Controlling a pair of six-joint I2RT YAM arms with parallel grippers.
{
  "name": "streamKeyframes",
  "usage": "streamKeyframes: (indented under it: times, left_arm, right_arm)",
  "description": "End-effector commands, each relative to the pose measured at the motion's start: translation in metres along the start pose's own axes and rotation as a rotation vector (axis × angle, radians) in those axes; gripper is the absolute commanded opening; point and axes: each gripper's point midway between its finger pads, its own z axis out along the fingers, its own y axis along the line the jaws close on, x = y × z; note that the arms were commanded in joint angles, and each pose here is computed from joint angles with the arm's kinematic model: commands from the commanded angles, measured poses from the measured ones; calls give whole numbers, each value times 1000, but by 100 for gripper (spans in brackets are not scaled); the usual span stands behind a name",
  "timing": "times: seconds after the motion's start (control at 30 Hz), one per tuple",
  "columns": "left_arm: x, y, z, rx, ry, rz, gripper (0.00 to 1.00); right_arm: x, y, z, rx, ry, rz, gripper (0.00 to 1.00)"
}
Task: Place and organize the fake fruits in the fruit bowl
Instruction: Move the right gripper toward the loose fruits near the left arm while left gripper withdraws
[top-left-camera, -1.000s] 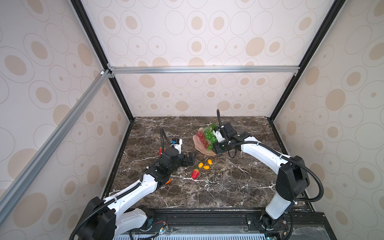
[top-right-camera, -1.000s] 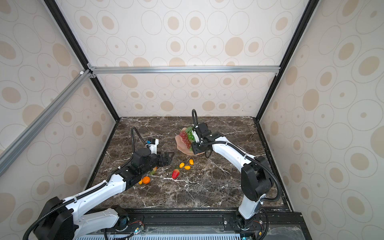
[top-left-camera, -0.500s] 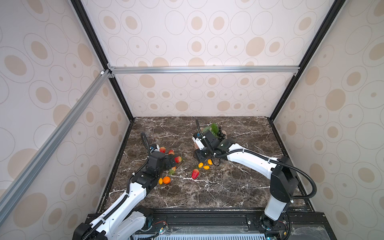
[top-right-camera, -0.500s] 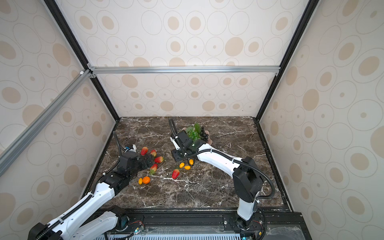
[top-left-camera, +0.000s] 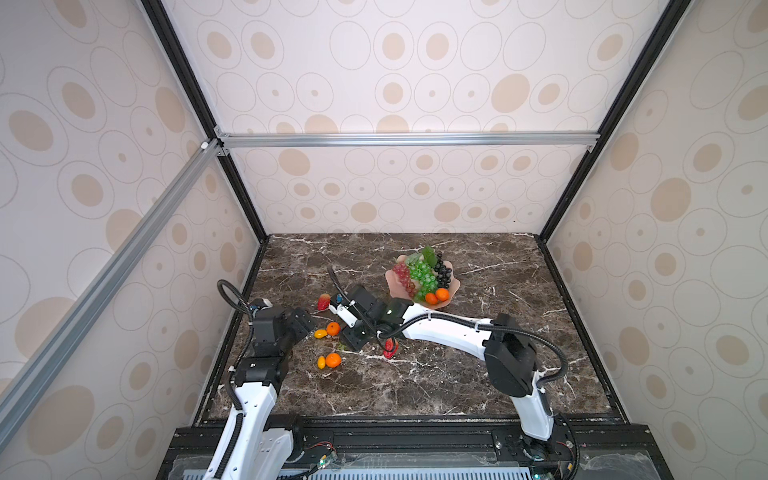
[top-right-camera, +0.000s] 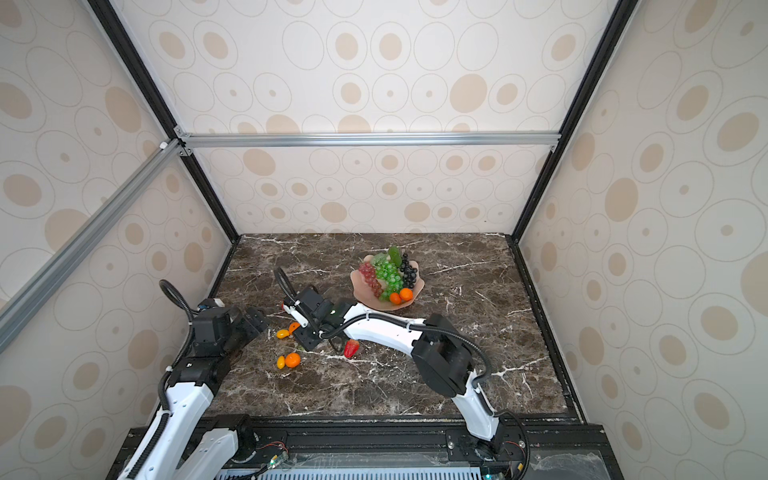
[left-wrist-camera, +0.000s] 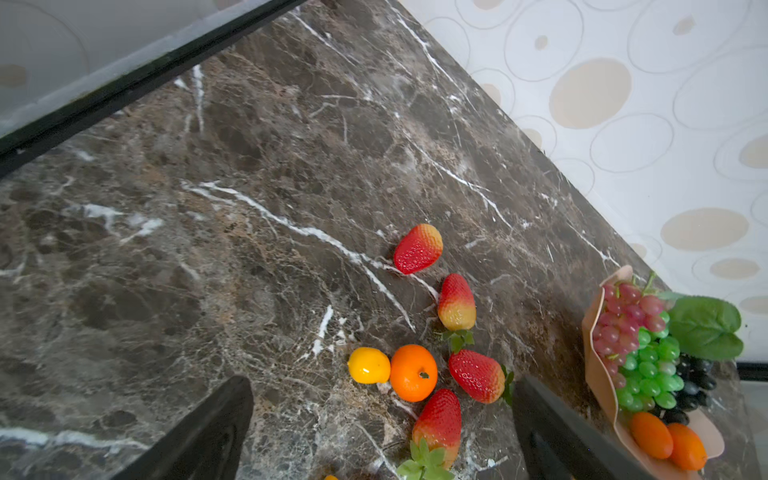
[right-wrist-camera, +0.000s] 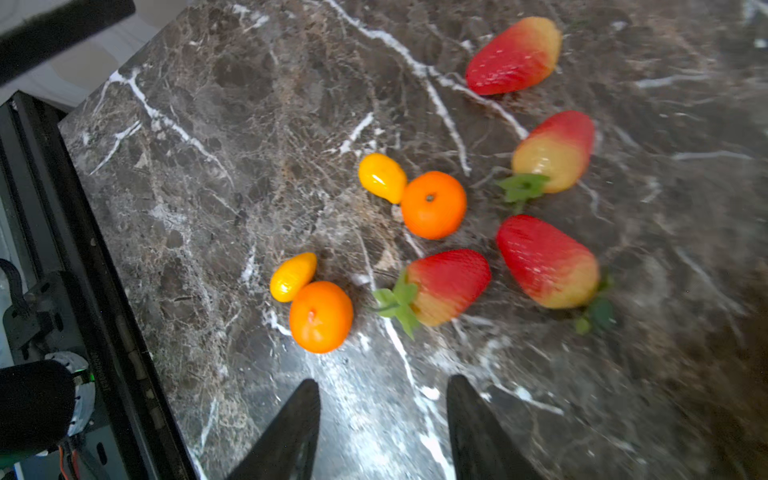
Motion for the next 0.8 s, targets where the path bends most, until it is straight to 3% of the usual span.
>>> streamKeyframes:
  times: [0.0,0.27,0.77]
  left_arm:
    - [-10,1,-9,30,13,-24,98]
    - [-33,11,-18,25,-31,-63,98]
    - [-41,20,-18,16,-46,-72,98]
  right_arm:
    - [4,18,14,-38,44,-43,52]
    - [12,32,42,-79,104,-56,52]
    - [33,35,69,-119,196,-64,52]
